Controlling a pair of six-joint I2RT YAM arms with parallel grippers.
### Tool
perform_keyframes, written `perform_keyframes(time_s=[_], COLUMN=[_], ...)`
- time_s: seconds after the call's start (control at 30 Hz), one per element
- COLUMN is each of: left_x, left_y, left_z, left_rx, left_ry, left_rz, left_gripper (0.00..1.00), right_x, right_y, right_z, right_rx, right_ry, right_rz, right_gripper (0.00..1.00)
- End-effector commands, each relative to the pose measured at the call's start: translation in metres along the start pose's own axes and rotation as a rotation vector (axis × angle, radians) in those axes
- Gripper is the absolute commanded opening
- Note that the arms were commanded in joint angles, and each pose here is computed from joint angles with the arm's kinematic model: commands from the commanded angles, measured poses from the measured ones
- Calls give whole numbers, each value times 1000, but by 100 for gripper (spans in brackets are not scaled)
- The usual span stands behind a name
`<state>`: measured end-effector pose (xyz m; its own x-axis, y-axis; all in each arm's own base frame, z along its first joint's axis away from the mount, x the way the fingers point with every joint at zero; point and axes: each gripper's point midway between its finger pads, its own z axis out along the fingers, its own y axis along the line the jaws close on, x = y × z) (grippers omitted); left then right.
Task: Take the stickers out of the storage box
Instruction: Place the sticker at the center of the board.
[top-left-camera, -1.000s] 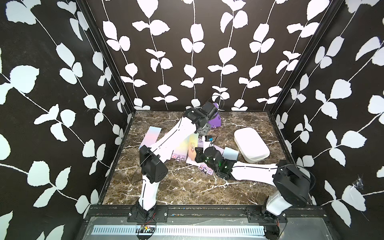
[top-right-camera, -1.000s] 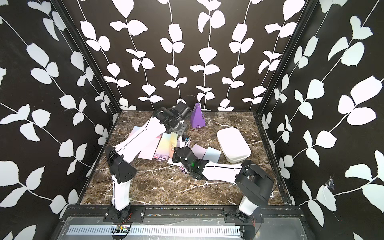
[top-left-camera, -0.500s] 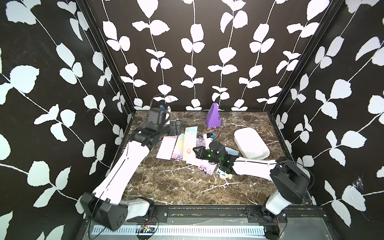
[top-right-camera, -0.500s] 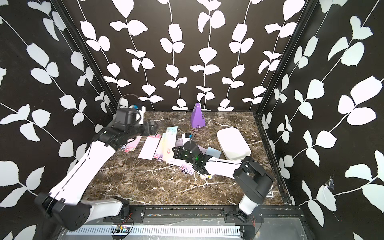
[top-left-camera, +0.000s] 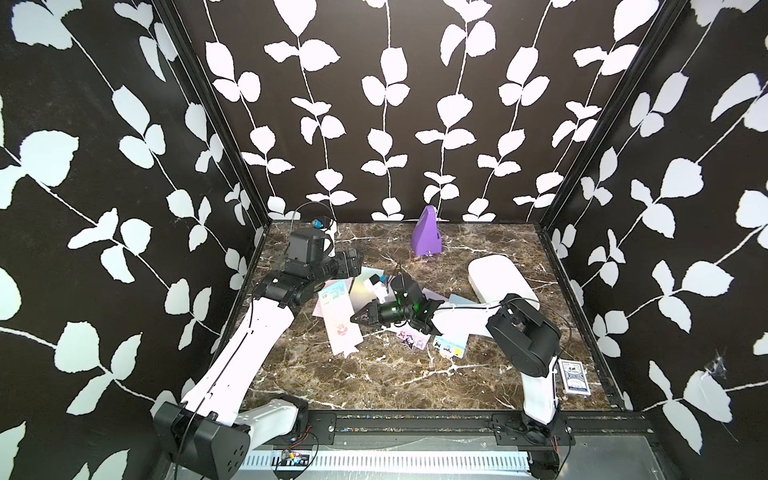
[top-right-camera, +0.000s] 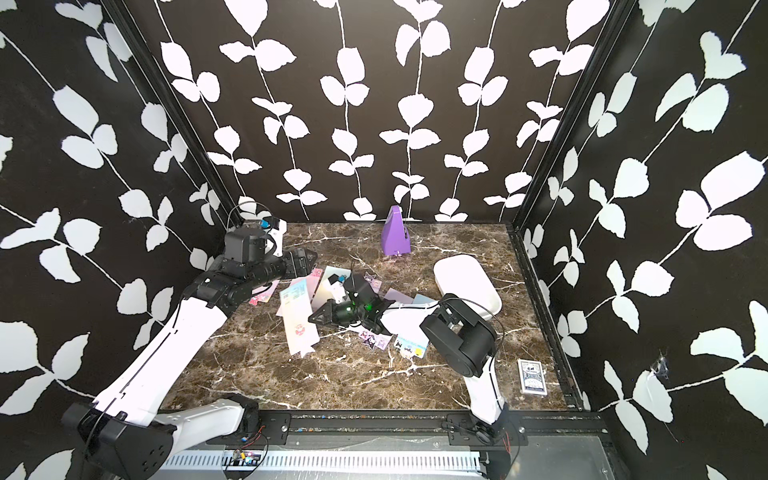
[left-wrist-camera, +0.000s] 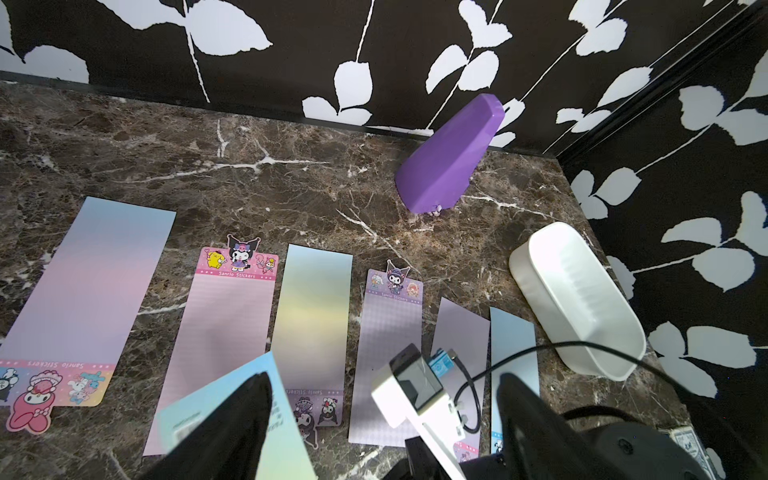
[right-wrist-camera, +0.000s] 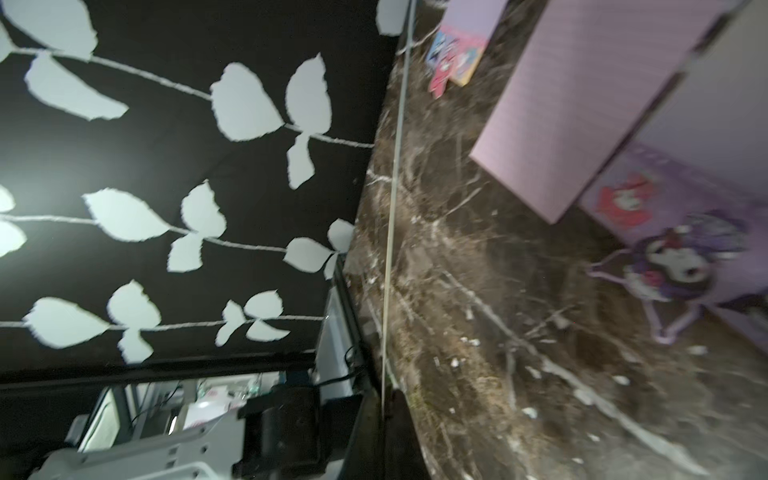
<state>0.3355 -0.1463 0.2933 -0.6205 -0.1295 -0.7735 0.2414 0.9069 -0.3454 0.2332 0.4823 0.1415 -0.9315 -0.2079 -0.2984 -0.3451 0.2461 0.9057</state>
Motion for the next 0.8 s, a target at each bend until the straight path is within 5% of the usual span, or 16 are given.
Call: perform_keyframes(time_s=[0.0, 0.23, 0.77], left_x=[-3, -2, 2], left_y=[4, 7, 4], left_z=[-10, -11, 2], left_rx=[-18, -22, 1], left_ry=[-24, -32, -1], left_rz=[12, 7, -10], left_gripper=[88, 88, 88], right_x=[36, 86, 105], right_y=[27, -7, -44], right_z=[-6, -20, -5], right_rx=[-67, 19, 148], right_ry=[287, 589, 754], right_rz=[-85, 16, 18], right_gripper=[4, 7, 9])
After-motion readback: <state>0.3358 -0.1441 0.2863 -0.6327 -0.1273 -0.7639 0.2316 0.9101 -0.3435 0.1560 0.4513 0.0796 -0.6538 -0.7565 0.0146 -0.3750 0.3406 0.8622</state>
